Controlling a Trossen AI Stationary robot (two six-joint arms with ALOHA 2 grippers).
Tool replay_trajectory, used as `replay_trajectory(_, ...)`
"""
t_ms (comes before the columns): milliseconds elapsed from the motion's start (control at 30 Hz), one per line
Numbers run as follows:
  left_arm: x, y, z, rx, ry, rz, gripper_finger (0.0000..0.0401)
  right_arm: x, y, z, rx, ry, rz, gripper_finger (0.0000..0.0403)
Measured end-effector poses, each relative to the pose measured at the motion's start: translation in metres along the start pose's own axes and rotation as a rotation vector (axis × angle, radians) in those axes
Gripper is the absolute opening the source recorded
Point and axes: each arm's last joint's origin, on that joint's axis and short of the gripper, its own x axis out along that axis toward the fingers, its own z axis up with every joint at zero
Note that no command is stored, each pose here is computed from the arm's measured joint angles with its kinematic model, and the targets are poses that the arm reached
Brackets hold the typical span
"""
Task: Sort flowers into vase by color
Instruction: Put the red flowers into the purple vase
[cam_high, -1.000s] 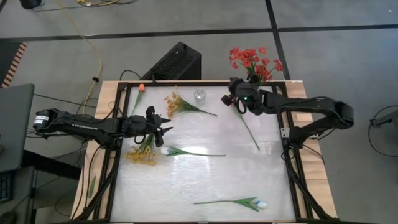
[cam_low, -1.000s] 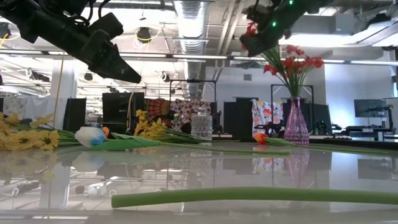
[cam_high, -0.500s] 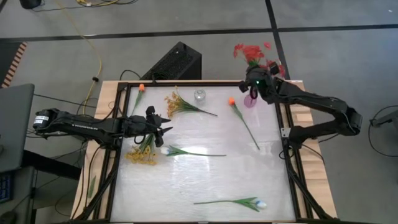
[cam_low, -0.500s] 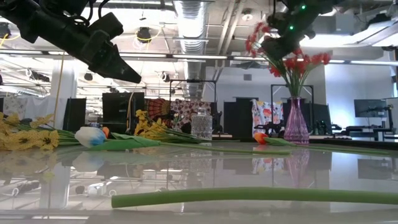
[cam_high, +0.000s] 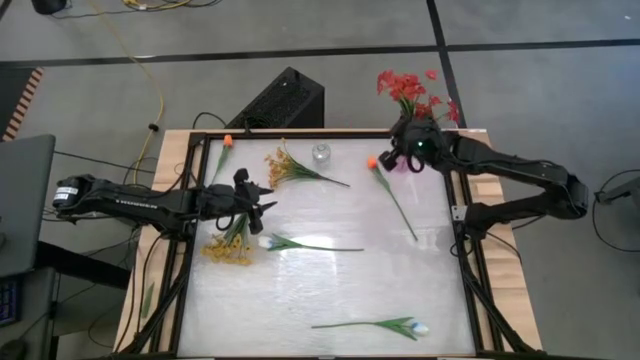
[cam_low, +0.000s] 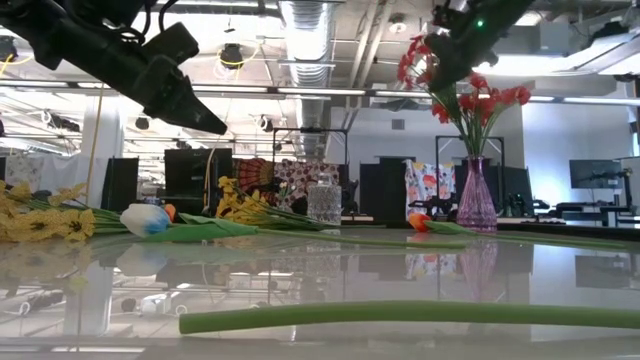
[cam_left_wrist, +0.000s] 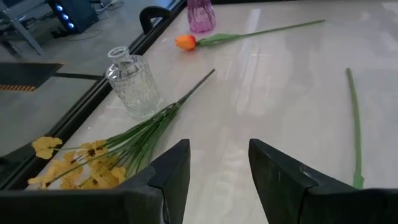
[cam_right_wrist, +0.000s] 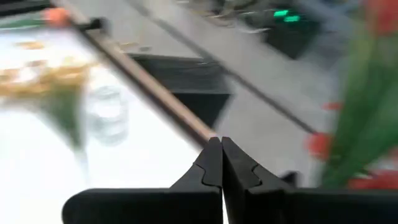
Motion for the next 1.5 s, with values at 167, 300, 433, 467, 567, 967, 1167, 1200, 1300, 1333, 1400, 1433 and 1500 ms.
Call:
replay_trajectory(167,0.001,0.003,0.000,-0.009,0.000,0.011,0.0154,0.014,0.018,-0.003,-0.039,0.028,0.016,0.0020)
replay_trajectory(300,0.001,0.004,0.000,-0.012,0.000,0.015,0.0154,0.039,0.036,0.000,-0.078,-0.023,-0.115,0.0020)
replay_trajectory(433,0.001,0.004,0.000,-0.024,-0.001,0.005,0.0154,0.061,0.047,0.003,-0.158,-0.044,-0.306,0.0020)
replay_trajectory(467,0.001,0.004,0.000,-0.031,-0.001,0.004,0.0154,0.064,0.047,0.006,-0.170,-0.041,-0.358,0.0020)
replay_trajectory(567,0.001,0.004,0.000,-0.043,0.003,0.003,0.0154,0.068,0.044,0.014,-0.191,-0.030,-0.496,0.0020)
replay_trajectory(967,0.001,0.003,0.000,-0.045,0.004,-0.017,0.0154,0.052,0.005,0.003,-0.092,0.110,-0.570,0.0020)
replay_trajectory(1167,0.001,0.003,0.000,-0.037,0.004,-0.016,0.0154,0.046,0.007,-0.020,-0.050,0.237,-0.508,0.0020)
replay_trajectory(1200,0.001,0.003,0.000,-0.035,0.003,-0.016,0.0154,0.046,0.009,-0.025,-0.048,0.254,-0.492,0.0020)
replay_trajectory(1300,0.001,0.003,0.000,-0.034,0.004,-0.016,0.0154,0.045,0.016,-0.037,-0.032,0.302,-0.436,0.0020)
replay_trajectory(1333,0.001,0.003,0.000,-0.034,0.004,-0.016,0.0154,0.044,0.017,-0.040,-0.028,0.322,-0.420,0.0020)
replay_trajectory(1400,0.001,0.003,0.000,-0.030,0.004,-0.016,0.0154,0.042,0.021,-0.043,-0.020,0.345,-0.386,0.0020)
replay_trajectory(1433,0.001,0.003,0.000,-0.030,0.003,-0.016,0.0154,0.041,0.023,-0.044,-0.024,0.349,-0.371,0.0020)
replay_trajectory(1500,0.001,0.003,0.000,-0.031,0.004,-0.016,0.0154,0.038,0.026,-0.044,-0.037,0.345,-0.344,0.0020)
